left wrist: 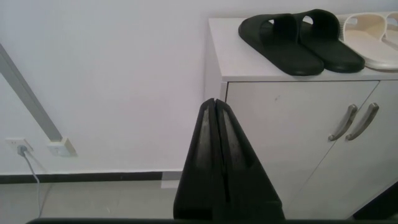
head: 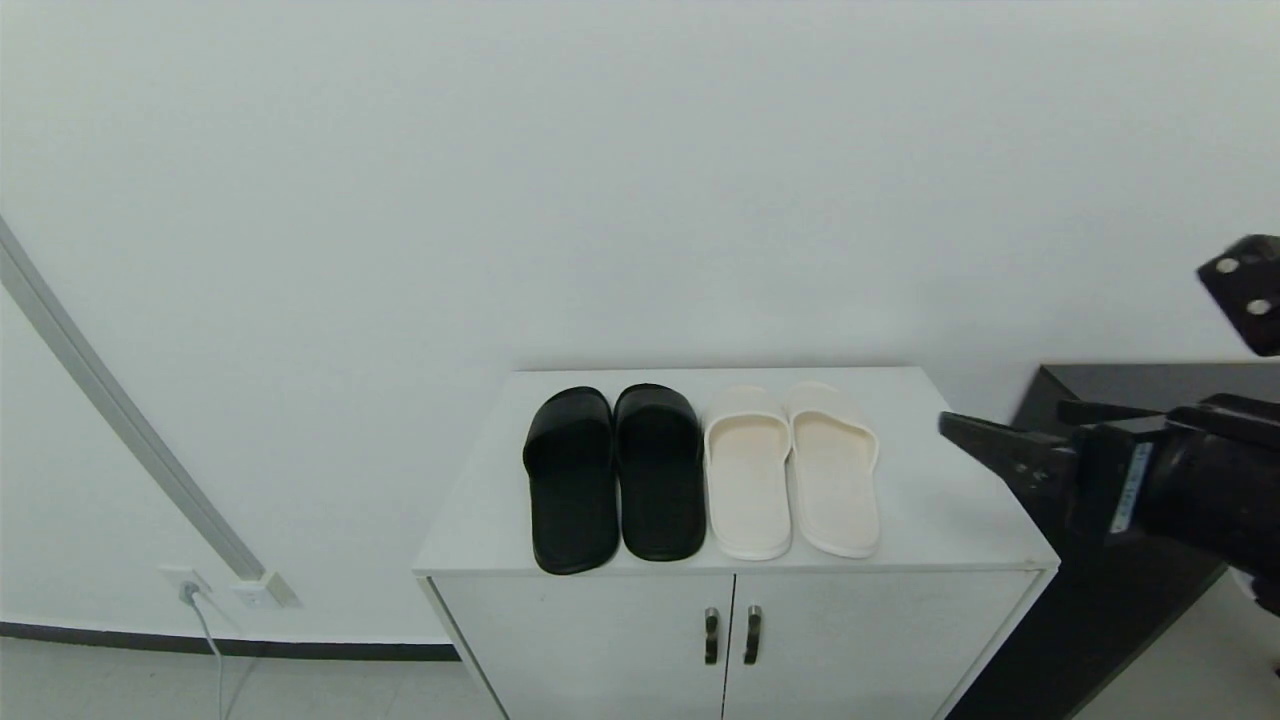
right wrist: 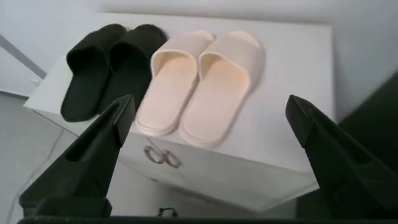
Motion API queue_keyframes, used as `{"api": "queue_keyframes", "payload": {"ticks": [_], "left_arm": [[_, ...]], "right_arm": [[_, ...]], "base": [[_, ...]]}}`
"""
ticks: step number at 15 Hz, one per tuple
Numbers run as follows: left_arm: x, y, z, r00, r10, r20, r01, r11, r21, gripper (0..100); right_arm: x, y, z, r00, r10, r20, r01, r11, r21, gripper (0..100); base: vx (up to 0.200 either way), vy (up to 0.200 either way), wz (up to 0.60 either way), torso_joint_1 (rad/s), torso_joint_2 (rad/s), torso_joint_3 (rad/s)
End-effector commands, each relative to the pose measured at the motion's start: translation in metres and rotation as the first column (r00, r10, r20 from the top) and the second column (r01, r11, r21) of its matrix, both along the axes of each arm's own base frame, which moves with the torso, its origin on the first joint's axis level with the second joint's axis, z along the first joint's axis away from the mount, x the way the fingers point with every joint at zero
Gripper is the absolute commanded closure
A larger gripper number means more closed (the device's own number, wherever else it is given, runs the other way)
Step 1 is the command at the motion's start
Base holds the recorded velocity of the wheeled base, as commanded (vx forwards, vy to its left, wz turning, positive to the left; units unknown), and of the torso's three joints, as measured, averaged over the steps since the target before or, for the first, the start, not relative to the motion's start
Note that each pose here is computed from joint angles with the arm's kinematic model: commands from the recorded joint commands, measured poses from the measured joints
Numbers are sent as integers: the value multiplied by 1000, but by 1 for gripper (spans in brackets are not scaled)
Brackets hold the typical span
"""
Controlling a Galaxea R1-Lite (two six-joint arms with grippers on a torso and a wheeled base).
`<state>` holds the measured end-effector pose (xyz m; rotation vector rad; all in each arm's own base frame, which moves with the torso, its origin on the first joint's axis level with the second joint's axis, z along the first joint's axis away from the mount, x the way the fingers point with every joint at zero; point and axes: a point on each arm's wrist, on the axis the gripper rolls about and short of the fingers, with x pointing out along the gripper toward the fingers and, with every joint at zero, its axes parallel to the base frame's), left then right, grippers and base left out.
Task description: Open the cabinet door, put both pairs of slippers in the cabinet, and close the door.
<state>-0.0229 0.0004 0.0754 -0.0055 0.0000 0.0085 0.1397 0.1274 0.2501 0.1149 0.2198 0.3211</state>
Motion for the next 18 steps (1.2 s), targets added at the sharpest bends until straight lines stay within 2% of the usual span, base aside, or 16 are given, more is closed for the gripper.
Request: {"api": "queue_keyframes", "payload": {"ticks": [1,4,7,10,13,18], "left_arm": [[0,0,0,1000,1,0,-1,1000,-1,100],[0,0,0,1000,1,0,-1,1000,-1,100],[0,0,0,1000,1,0,-1,1000,-1,100],[0,0,0,1000,1,-2,-1,1000,-1,100],[0,0,0,1000,1,-2,-1,1000,-1,100],[0,0,0,1000,-2,0,2,1000,-1,100]], "right_arm": [[24,39,-18,997,5,-79,-6,1000,-22,0],[47,64,-47,990,-93,-108,89,995,-41,0],[61,90,-75,990,-96,-107,91,994,-56,0],[81,111,-104,980,-177,-87,170,982,-87,0],[103,125,-120,969,-239,-66,233,968,-95,0],[138,131,-127,955,-291,-52,285,954,-95,0]], "base": [[0,0,0,0,0,0],[0,0,0,0,0,0],[0,0,0,0,0,0],[0,0,0,0,0,0],[0,0,0,0,0,0],[0,0,0,0,0,0]]}}
